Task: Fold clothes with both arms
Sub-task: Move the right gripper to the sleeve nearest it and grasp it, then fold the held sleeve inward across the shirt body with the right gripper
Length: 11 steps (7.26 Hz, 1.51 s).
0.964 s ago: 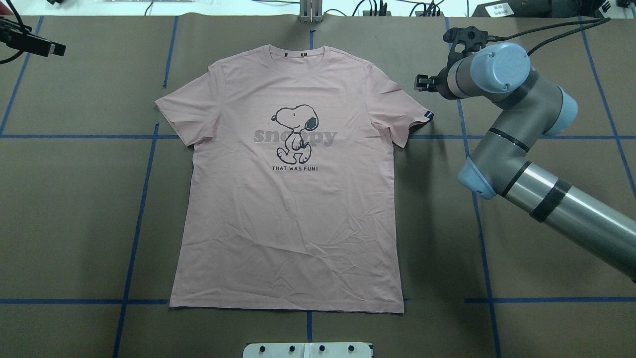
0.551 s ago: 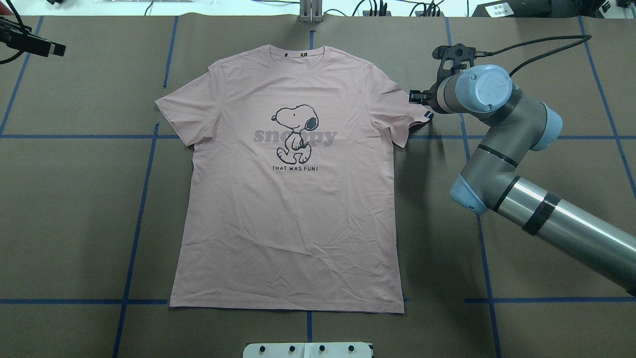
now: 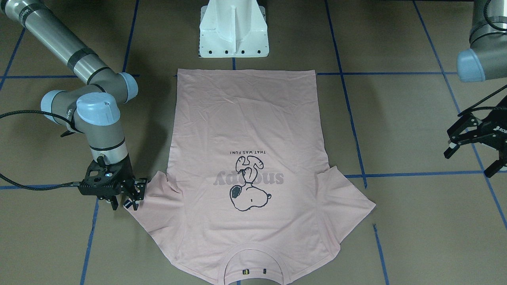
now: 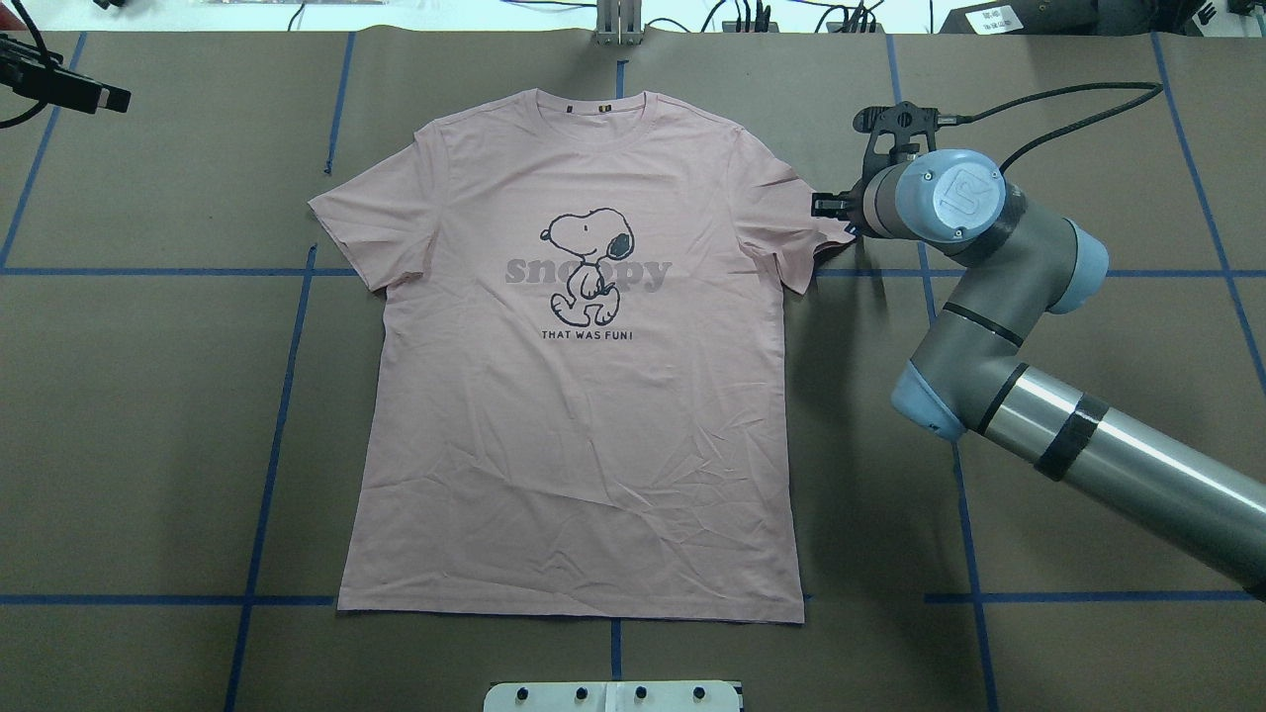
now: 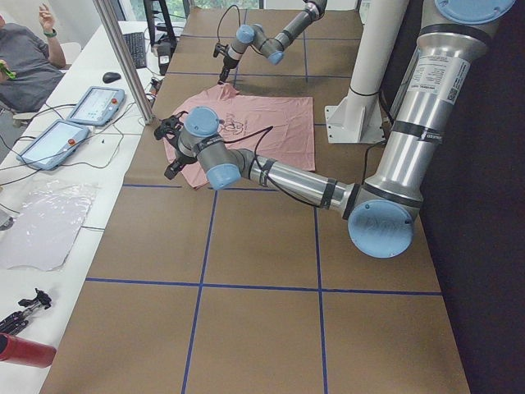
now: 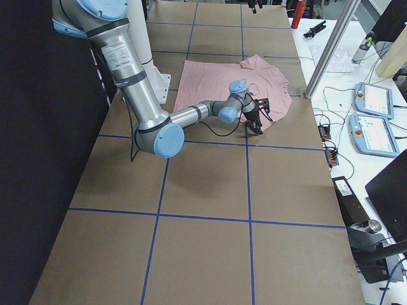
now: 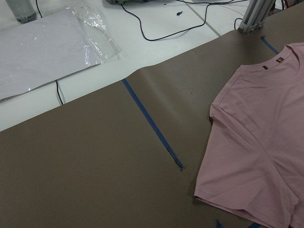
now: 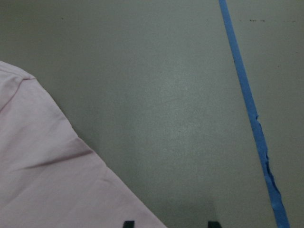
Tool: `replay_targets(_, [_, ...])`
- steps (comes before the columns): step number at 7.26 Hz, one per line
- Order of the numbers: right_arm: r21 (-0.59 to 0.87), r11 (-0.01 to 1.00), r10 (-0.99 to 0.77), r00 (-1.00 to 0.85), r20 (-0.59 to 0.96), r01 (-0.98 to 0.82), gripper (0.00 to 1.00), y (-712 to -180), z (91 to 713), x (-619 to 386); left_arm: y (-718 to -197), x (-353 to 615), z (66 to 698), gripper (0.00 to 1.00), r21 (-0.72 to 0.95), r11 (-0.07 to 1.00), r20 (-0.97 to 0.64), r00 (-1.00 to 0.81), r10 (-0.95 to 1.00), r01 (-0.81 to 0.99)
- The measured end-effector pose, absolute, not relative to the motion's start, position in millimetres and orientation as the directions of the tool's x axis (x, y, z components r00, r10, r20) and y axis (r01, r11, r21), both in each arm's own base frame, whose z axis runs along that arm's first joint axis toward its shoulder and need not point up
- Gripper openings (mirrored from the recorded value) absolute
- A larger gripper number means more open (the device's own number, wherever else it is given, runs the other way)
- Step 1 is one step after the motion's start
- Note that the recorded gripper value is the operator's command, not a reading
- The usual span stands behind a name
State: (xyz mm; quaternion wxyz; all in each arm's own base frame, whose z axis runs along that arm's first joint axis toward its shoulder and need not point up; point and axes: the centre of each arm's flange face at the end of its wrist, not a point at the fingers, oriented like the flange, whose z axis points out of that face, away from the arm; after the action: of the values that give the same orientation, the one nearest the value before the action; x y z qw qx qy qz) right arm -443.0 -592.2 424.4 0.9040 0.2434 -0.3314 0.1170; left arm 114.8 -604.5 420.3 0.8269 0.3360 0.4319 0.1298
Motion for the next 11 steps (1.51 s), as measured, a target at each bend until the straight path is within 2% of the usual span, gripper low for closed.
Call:
replay_targets(4, [0.366,0.855,0.051,0.761,0.647,-0.368,0.56,-590,430,-448,-604,115,421,1.0,0.668,0.74,-0.627,0.593,0.505,0.075])
replay_targets(5, [0.366,0.855,0.05,0.761,0.646,-0.367,0.5,-589,431,-448,-604,115,421,1.0,0.669,0.74,-0.626,0.593,0.506,0.075])
replay_targets(6, [0.365,0.856,0.05,0.761,0.647,-0.367,0.2,-589,431,-449,-604,115,421,1.0,0.669,0.739,-0.626,0.593,0.506,0.075])
replay_targets(7, [0.364,0.856,0.051,0.76,0.648,-0.367,0.0,-588,430,-449,-604,115,420,1.0,0.67,0.738,-0.625,0.593,0.507,0.075])
replay_targets(11, [0.361,0.853,0.049,0.747,0.663,-0.377,0.0,-589,418,-451,-604,115,418,1.0,0.673,0.736,-0.624,0.593,0.51,0.075])
